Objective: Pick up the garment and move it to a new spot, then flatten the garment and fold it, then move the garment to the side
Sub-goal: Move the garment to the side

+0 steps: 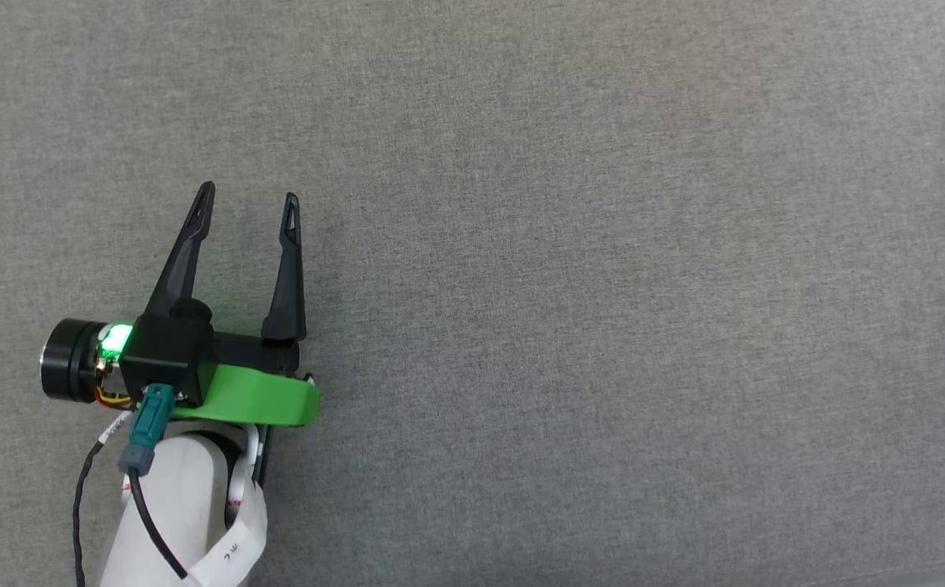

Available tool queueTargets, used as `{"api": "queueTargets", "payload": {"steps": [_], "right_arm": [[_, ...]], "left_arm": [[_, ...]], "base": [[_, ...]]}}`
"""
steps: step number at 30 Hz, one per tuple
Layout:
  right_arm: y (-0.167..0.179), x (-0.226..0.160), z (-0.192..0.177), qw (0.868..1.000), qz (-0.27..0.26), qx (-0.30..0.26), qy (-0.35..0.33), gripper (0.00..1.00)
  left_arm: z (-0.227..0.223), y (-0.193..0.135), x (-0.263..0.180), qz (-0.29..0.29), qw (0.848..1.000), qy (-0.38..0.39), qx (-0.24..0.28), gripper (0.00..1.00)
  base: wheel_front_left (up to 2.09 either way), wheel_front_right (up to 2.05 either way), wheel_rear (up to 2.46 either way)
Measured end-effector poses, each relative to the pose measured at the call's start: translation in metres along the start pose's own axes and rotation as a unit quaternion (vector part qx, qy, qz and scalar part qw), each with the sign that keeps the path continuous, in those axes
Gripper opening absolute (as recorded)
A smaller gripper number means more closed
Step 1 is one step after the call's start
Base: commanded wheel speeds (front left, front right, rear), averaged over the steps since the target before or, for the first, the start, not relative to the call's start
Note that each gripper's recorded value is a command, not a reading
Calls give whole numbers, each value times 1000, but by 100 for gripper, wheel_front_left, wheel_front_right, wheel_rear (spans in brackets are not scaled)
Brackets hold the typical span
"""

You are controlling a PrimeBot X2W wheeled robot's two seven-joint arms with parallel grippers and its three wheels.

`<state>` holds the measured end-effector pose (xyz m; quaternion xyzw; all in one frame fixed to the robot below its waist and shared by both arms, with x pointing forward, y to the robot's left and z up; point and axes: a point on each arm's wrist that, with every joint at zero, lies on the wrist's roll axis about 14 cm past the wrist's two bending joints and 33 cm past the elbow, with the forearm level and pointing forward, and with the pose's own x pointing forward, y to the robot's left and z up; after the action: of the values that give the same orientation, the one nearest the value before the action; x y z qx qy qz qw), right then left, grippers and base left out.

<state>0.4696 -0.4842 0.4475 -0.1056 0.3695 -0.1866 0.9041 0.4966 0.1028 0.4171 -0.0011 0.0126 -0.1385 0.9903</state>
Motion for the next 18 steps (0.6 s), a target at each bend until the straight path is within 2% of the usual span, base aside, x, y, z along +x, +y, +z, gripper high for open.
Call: {"api": "queueTargets", "payload": {"steps": [5, 9, 14, 18], "right_arm": [[-2, -14, 22, 998, 0, -4, -67, 100], [-2, -39, 62, 983, 6, -18, -182, 100], [6, -80, 105, 945, 19, -25, -326, 100], [38, -112, 130, 910, 57, -16, -410, 100]], "left_arm": [[13, -1, -9, 4, 1000, -6, 2, 100], [20, 0, -27, 13, 1000, -2, 2, 100], [33, 3, -52, 28, 1000, -2, 3, 100], [46, 10, -71, 50, 999, -9, 4, 100]], "base": [[0, 0, 0], [0, 0, 0], [0, 0, 0], [0, 0, 0]]}}
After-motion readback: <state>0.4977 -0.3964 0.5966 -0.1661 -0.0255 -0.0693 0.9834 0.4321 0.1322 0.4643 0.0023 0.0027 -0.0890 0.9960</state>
